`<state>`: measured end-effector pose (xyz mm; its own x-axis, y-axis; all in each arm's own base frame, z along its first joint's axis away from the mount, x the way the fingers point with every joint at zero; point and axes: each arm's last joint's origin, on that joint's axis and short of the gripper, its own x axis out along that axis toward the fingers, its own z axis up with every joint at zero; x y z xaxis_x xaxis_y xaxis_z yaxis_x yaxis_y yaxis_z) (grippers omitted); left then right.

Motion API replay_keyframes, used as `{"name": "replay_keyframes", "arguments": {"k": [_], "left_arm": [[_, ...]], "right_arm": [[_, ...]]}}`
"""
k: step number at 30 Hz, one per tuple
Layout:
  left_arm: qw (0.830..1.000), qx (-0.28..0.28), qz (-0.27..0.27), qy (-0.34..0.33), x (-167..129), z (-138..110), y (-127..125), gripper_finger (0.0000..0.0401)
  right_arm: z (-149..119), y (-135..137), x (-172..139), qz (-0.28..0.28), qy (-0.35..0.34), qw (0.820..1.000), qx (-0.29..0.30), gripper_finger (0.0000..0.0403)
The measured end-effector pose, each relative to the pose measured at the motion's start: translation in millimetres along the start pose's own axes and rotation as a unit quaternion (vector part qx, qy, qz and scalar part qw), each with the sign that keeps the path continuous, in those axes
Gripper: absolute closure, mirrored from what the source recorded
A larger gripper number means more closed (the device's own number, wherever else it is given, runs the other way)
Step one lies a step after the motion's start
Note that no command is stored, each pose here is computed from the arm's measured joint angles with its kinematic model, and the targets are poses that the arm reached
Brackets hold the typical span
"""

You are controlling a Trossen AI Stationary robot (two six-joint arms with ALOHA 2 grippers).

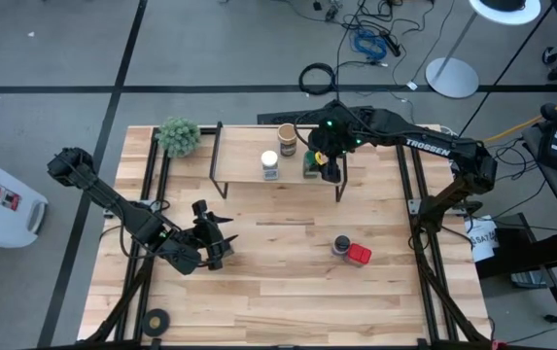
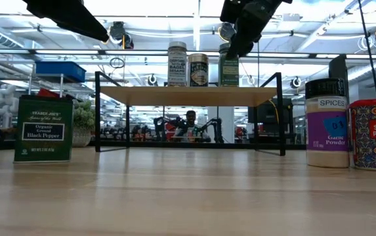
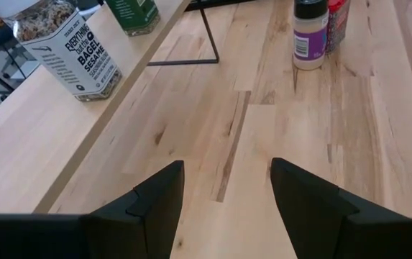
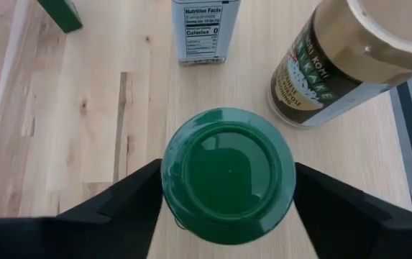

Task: Shelf spices
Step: Remove the green seasoning bottle from the shelf

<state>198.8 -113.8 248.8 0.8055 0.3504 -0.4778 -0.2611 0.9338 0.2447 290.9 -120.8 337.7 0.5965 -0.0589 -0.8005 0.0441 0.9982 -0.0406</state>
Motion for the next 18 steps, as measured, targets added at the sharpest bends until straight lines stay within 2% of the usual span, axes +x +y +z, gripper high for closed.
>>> {"name": "replay_keyframes", "arguments": {"k": [5,9,18], "left_arm": [[1.0,0.0,0.0,0.0,0.0,0.0,0.0,0.0183],[1.0,0.0,0.0,0.0,0.0,0.0,0.0,0.0183],[1.0,0.0,0.008,-0.003,0.1,0.2,0.5,0.0183]], "right_arm": [[-1.2,0.5,0.0,0.003,0.006,1.0,0.008,0.0194],[-1.1,0.5,-0.1,0.002,0.005,1.0,0.015,0.0223],[1.2,1.7,-0.6,0.001,-0.005,1.0,0.029,0.0209]]}}
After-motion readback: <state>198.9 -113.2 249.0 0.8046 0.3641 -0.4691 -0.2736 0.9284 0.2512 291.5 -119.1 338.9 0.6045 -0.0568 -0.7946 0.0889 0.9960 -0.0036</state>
